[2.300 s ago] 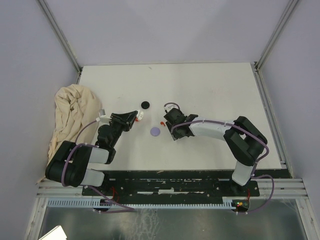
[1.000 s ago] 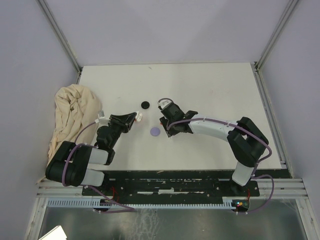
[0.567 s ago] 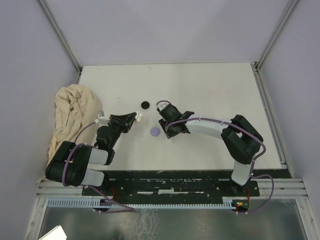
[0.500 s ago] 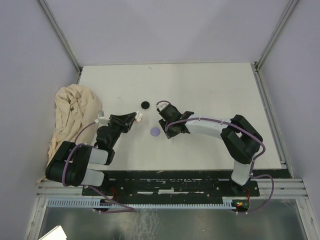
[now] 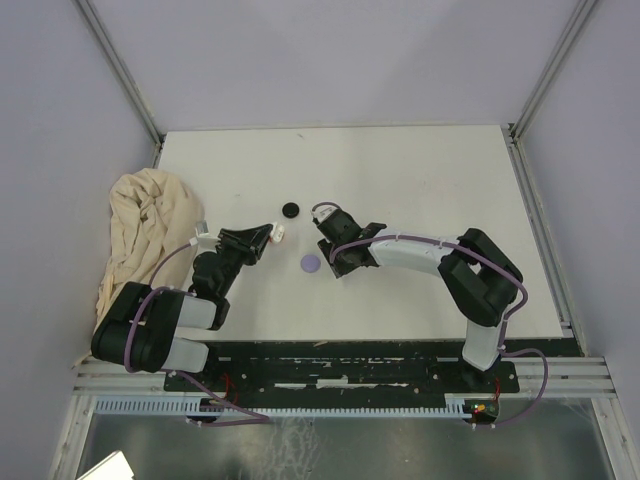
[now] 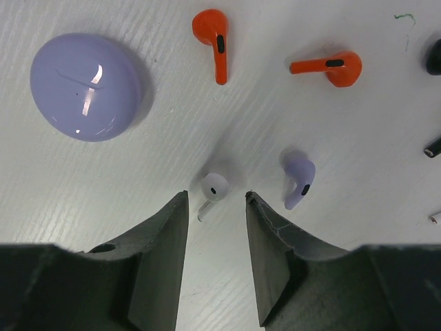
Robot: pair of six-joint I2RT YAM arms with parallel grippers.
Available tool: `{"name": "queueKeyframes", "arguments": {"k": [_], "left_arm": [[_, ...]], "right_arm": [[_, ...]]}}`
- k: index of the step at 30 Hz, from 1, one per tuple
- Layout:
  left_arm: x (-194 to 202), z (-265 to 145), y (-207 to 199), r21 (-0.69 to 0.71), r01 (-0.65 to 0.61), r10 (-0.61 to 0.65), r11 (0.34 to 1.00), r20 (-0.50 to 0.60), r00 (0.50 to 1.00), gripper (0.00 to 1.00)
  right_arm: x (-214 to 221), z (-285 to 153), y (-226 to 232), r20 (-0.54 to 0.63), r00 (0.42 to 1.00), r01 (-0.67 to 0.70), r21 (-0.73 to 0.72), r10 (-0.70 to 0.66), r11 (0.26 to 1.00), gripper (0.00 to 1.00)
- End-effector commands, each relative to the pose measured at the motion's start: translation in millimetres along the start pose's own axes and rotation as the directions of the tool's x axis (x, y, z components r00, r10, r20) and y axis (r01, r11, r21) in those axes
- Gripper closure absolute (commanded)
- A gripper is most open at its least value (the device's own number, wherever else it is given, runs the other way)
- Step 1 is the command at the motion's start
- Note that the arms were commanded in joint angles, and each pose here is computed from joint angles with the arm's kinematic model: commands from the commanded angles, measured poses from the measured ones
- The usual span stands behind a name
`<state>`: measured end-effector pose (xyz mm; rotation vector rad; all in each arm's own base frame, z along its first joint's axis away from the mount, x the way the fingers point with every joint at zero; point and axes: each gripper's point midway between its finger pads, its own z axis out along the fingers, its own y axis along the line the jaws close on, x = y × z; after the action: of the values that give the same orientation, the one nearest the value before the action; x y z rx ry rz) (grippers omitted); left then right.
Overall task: Insert the wireless bluetooth earbuds into the charging case
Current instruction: Pick up the earbud from the center of the board.
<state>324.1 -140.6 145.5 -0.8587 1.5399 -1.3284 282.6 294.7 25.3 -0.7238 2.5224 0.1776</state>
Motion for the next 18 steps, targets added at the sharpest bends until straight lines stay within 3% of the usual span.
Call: {"name": "queueKeyframes", "arguments": {"k": [1,18], "left_arm": [[-3.2,-0.4,-14.4,0.060,0.004,-0.004,0.998,0.006,1.000,0.97],[-3.8,-0.9,-13.0,0.057,0.004,-0.005,0.998,0.009,1.000,0.97]], "right_arm": [[-22.1,-0.9,5.4,0.061,0.998,0.008,-0.010,-0.008,1.000,0.53],[-22.4,3.6,6.4,0.062,0.998,-0.008,-0.012,0.009,1.000,0.54]]}}
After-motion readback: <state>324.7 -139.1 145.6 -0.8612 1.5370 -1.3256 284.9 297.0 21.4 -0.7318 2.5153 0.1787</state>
